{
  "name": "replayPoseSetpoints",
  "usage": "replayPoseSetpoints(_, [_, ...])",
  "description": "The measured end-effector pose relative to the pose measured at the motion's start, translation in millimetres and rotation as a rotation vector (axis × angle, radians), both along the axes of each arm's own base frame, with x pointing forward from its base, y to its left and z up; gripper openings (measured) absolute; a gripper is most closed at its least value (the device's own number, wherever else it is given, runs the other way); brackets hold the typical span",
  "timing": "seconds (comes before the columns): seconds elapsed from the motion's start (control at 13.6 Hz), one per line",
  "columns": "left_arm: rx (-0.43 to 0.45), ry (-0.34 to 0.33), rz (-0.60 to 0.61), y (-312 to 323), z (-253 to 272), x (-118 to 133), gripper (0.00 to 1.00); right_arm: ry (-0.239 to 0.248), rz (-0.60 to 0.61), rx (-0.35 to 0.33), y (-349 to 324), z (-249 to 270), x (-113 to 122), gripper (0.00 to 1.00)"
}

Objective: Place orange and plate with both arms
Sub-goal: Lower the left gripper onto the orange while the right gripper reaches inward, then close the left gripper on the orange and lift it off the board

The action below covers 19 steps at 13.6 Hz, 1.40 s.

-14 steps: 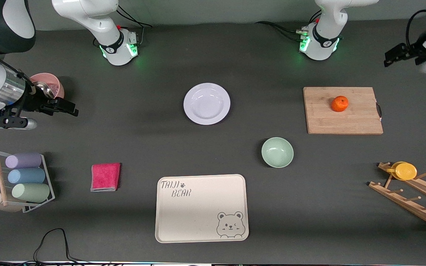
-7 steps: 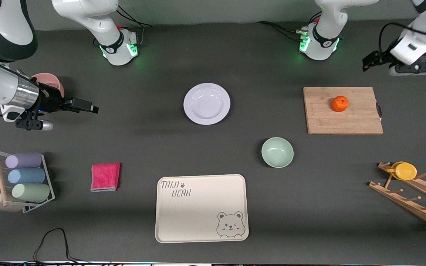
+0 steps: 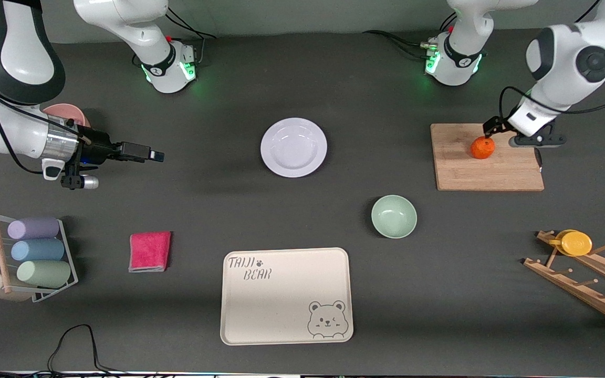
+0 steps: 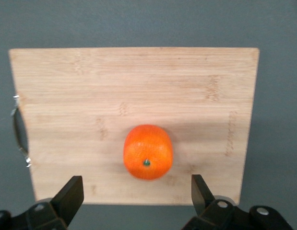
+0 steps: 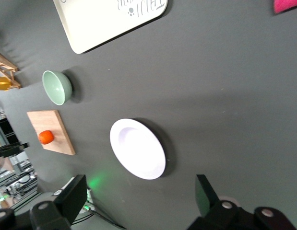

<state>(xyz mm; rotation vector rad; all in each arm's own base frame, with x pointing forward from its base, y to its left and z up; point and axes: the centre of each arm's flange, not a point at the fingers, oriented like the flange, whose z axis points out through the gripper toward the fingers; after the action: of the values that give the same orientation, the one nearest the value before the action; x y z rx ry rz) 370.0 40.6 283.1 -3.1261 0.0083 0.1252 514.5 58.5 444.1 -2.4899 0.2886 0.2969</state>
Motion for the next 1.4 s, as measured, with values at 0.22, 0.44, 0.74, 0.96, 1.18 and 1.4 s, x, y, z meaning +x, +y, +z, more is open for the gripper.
replayPoseSetpoints(0.22, [0.003, 0.006, -0.004, -1, -42, -3, 1.0, 0.033, -0.004, 0.022, 2, -14, -12, 1.0])
replayPoseSetpoints(0.44, [0.006, 0.01, -0.005, -1, -62, -3, 1.0, 0.045, -0.025, 0.084, 6, -20, -16, 1.0])
replayPoseSetpoints(0.74, [0.007, 0.016, -0.007, -1, -73, -4, 1.0, 0.045, -0.045, 0.166, 18, -21, -16, 1.0])
replayPoseSetpoints(0.96, [0.008, 0.015, -0.008, -2, -76, -4, 0.96, 0.032, -0.034, 0.189, 32, -25, -14, 1.0])
replayPoseSetpoints(1.18, [0.008, 0.009, -0.01, -2, -74, -3, 0.67, 0.01, -0.025, 0.249, 34, -40, -11, 1.0])
replayPoseSetpoints(1.4, [0.008, 0.009, -0.011, -2, -74, -3, 0.67, 0.029, -0.003, 0.266, 33, -67, -22, 1.0])
